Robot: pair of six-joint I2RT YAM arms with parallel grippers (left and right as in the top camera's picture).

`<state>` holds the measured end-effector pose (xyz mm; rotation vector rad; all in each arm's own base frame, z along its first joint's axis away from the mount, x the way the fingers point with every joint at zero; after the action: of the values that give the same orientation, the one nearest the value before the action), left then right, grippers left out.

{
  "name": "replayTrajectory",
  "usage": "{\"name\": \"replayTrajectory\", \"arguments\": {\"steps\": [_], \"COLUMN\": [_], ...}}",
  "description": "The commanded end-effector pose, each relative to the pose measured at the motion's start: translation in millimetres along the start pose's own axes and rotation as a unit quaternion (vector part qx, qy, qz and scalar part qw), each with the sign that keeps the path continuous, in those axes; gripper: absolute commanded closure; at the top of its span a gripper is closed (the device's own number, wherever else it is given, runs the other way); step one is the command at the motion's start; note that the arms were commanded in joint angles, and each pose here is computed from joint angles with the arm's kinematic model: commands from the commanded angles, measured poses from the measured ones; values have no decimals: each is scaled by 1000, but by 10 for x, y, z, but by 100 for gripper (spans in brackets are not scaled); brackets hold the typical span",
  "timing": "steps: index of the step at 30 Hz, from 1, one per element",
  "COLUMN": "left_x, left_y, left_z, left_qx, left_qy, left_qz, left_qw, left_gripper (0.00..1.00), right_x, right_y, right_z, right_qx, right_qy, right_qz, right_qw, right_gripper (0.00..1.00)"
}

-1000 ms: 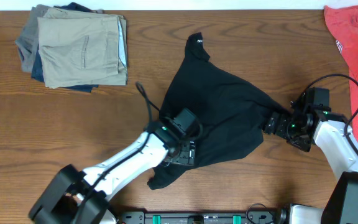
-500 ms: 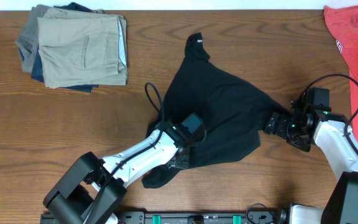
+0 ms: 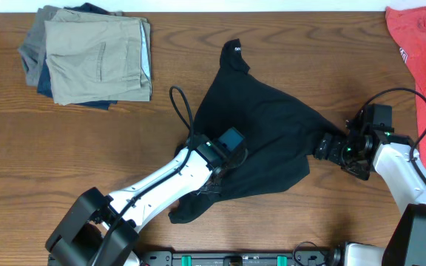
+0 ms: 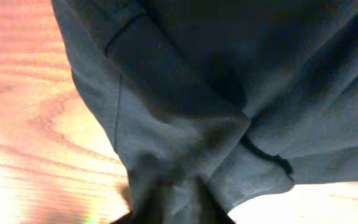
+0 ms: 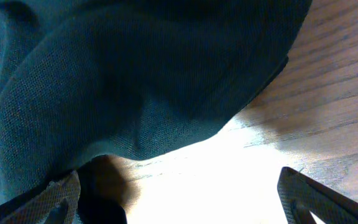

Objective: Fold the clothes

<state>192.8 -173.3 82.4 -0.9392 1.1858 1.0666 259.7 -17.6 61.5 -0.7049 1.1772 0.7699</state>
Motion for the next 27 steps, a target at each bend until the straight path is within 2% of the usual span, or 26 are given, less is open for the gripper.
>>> {"name": "replayTrajectory", "arguments": {"steps": [1, 4, 6, 9, 13, 18, 24, 27], "left_x": [-73, -100, -114, -94, -6, 134, 322, 334], "left_y": [-12, -17, -30, -32, -15, 6, 51, 53], "left_z": [-101, -302, -385, -435, -454, -460, -457, -457], "left_qx": [-25, -22, -21, -43, -68, -66, -64, -64], "left_qy": [41, 100, 110, 95, 78, 60, 36, 35], "left_qz": [3, 10, 0, -11, -3, 17, 46, 48], "left_qw": [999, 995, 994, 995, 995, 996, 996, 996], "left_gripper": [61, 59, 56, 50, 50, 50, 51, 56], "right_x": [9, 9, 10, 9, 10, 10, 10, 10], "right_y": [4, 4, 6, 4, 7, 7, 14, 14], "right_z": [-3, -3, -5, -3, -5, -5, -8, -8], "right_qx": [-3, -3, -3, -3, -3, -3, -2, -2], "right_qy": [-1, -1, -1, -1, -1, -1, 0, 0], "right_qz": [3, 3, 3, 3, 3, 3, 5, 5], "right_qw": [1000, 1000, 1000, 1000, 1000, 1000, 1000, 1000], "right_gripper": [1, 1, 1, 1, 1, 1, 1, 1]}}
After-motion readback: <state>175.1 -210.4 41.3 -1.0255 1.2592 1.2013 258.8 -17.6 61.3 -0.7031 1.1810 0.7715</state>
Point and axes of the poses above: each gripper's point midway between its finger pads, its own x axis out along the fingers, its own z axis along the line the jaws close on, y = z × x, the point moved 4 cm from there along -x, back along the fingers, and after that the axes turned 9 degrees about x, right-handed, at the moved point
